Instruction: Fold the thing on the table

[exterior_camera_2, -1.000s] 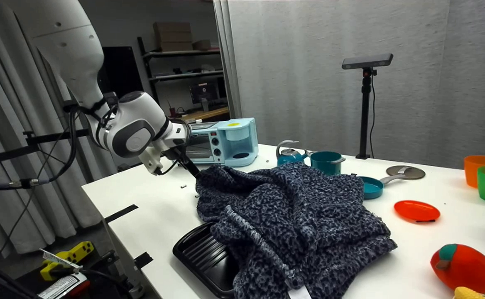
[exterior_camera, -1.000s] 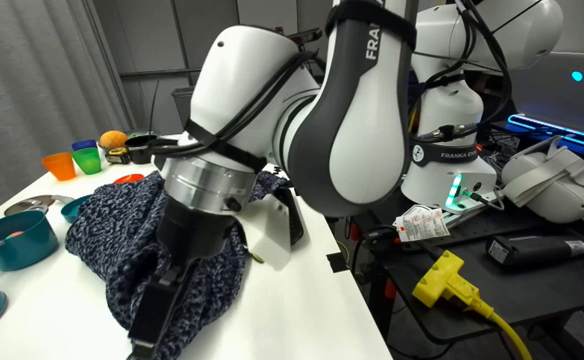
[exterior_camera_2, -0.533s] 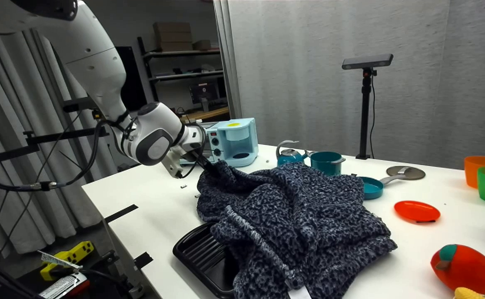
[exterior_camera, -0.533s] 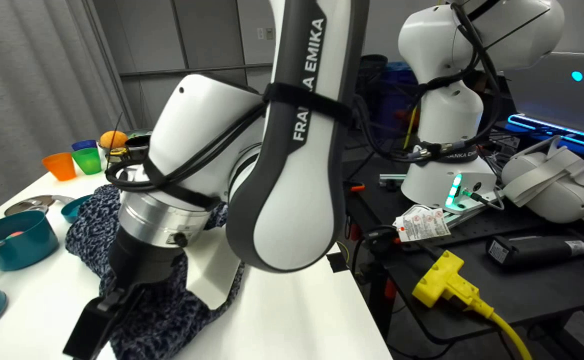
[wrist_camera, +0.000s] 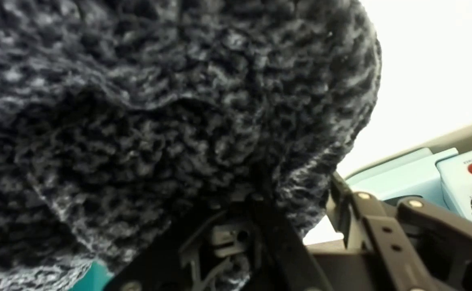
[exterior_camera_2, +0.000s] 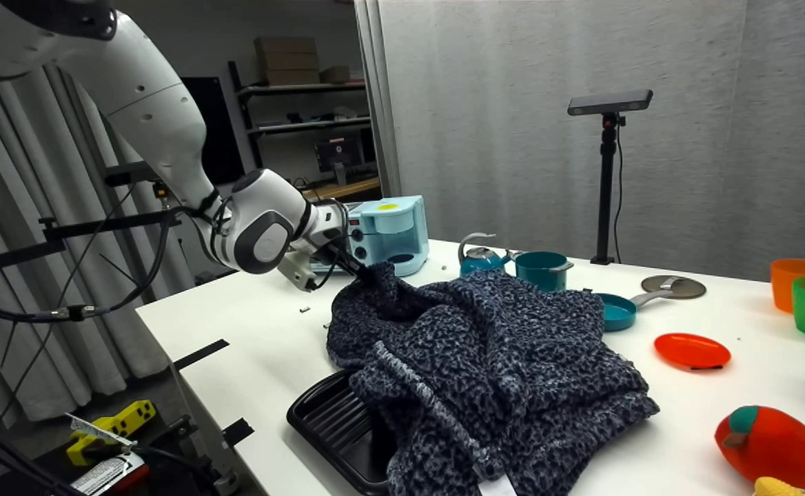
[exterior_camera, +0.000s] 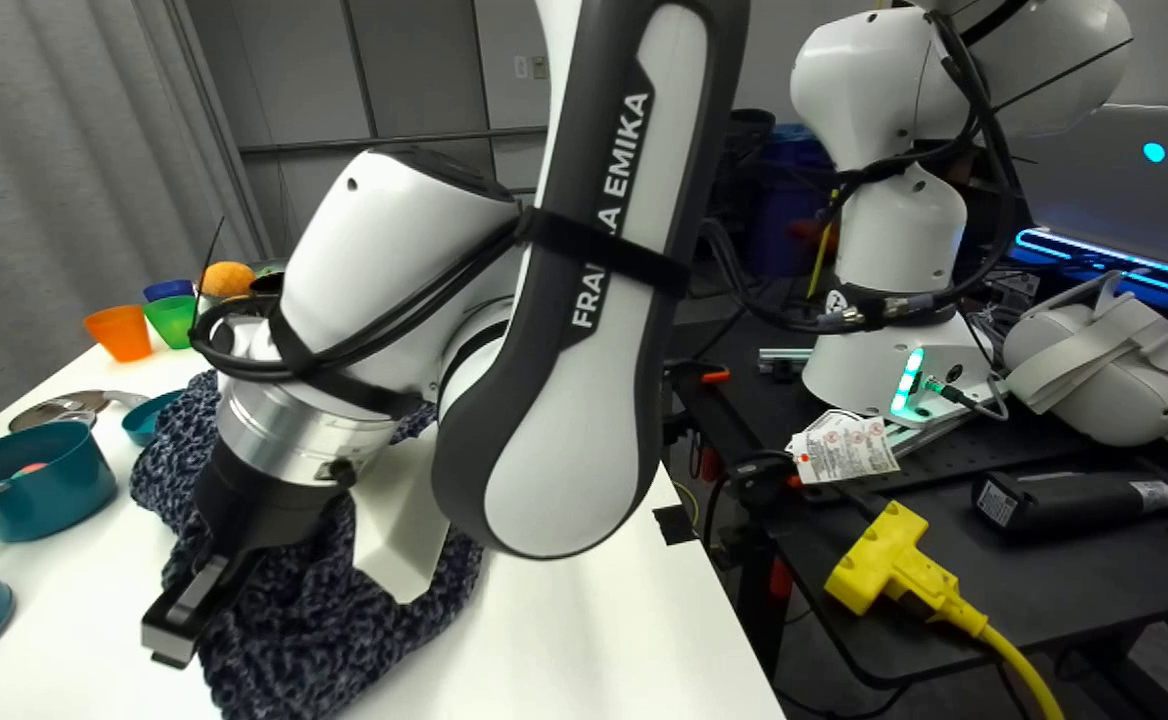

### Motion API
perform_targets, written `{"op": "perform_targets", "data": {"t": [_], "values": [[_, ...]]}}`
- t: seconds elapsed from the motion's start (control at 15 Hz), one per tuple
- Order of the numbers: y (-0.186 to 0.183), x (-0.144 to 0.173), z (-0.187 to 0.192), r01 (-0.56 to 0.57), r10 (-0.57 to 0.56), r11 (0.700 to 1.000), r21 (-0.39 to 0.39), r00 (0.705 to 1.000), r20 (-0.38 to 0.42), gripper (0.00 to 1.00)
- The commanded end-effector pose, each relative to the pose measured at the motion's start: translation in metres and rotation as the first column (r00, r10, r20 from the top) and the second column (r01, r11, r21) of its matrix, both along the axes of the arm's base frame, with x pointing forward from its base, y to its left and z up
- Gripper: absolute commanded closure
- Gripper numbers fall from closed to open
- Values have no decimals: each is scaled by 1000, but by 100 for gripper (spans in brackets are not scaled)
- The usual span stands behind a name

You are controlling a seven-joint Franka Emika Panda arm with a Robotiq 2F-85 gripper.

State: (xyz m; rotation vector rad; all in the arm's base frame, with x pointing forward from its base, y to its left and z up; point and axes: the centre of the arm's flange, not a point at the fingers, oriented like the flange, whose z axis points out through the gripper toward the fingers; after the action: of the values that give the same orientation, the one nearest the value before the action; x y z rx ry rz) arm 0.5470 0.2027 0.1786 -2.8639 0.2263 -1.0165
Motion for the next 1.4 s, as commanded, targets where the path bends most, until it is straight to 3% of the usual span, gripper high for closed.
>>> {"op": "perform_targets", "data": {"t": [0.0, 0.07, 0.53, 0.93, 1.33], "values": [[-2, -10, 57, -15, 22, 996, -87, 996, 84, 93], [-34, 0, 69, -11, 24, 993, -115, 993, 118, 99], [-178, 40, 171, 80, -16, 967, -240, 967, 255, 99], [-269, 44, 200, 241, -165, 935, -262, 945, 281, 99], [-340, 34, 224, 399, -316, 872, -283, 902, 294, 99]]}}
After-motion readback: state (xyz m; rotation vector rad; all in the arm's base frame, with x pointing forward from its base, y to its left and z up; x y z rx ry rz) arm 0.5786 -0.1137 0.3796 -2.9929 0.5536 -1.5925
